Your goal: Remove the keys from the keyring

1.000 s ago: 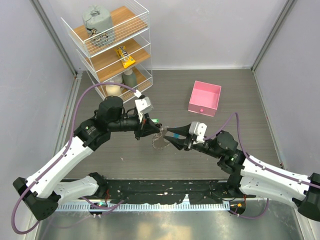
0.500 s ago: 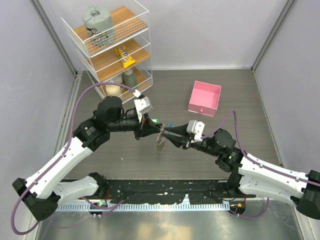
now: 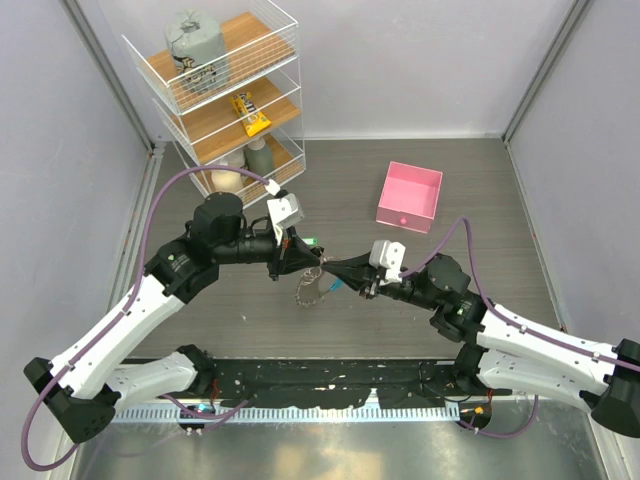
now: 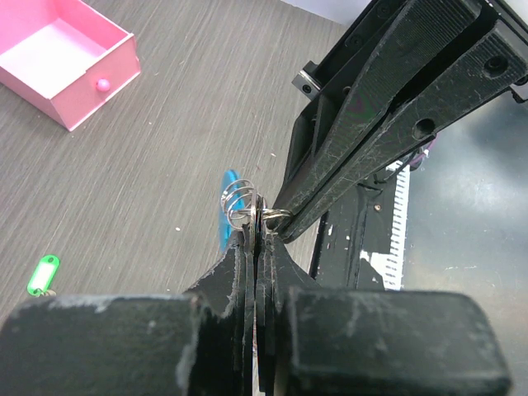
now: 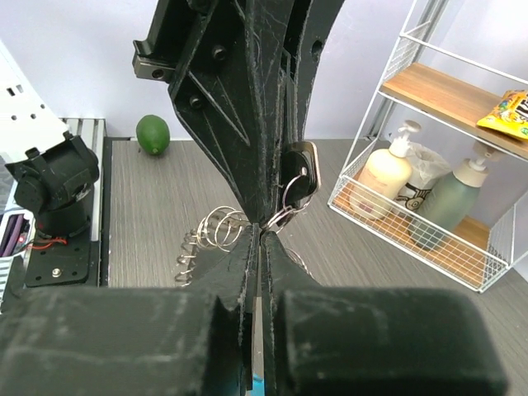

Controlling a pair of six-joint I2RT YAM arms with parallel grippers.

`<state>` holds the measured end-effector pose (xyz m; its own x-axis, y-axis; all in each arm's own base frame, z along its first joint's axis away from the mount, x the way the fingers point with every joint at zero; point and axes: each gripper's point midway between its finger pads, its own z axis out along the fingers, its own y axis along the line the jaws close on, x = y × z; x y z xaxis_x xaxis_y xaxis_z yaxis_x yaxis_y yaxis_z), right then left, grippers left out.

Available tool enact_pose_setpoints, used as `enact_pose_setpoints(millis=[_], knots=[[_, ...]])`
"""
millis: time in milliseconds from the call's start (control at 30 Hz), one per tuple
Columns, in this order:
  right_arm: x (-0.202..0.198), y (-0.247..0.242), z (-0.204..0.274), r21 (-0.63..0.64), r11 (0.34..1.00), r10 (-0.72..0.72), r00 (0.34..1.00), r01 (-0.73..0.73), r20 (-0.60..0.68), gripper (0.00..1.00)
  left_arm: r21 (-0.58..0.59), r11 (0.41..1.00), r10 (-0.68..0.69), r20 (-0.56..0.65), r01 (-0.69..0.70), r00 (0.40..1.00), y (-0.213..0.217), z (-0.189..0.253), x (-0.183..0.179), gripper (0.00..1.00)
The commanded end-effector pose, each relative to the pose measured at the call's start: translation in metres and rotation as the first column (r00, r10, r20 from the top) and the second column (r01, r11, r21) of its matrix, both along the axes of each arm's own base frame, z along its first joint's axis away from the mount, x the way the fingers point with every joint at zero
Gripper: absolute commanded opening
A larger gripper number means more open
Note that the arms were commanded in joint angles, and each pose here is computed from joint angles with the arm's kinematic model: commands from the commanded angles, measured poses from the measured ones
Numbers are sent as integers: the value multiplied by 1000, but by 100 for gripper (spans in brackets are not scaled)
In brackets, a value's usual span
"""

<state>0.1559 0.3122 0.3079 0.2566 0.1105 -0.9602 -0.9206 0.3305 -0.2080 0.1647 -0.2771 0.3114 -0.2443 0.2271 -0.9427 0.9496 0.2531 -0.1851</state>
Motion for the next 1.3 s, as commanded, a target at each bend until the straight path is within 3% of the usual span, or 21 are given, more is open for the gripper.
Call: enact_pose_setpoints(millis=[0, 233, 500, 733, 1267], knots=[[-12, 0, 36, 37, 998, 58, 998, -59, 37, 5, -64, 998, -22, 54, 26, 998, -3, 21, -3, 0], [-10, 9, 21, -120, 990, 69, 993, -80, -96, 5, -64, 997, -43, 67, 48, 997, -2, 22, -7, 0], [-18, 15, 24, -168, 968, 145, 960, -189, -240, 5, -21, 1000, -15, 108, 17, 994, 5, 16, -2, 0], [-4, 6, 1, -234, 957, 80, 929, -173, -362, 5, 28, 998, 43, 137, -48, 990, 15, 11, 6, 0], [7, 20, -8, -287, 923, 98, 879, -255, -466, 5, 95, 995, 25, 119, -36, 993, 7, -6, 11, 0]])
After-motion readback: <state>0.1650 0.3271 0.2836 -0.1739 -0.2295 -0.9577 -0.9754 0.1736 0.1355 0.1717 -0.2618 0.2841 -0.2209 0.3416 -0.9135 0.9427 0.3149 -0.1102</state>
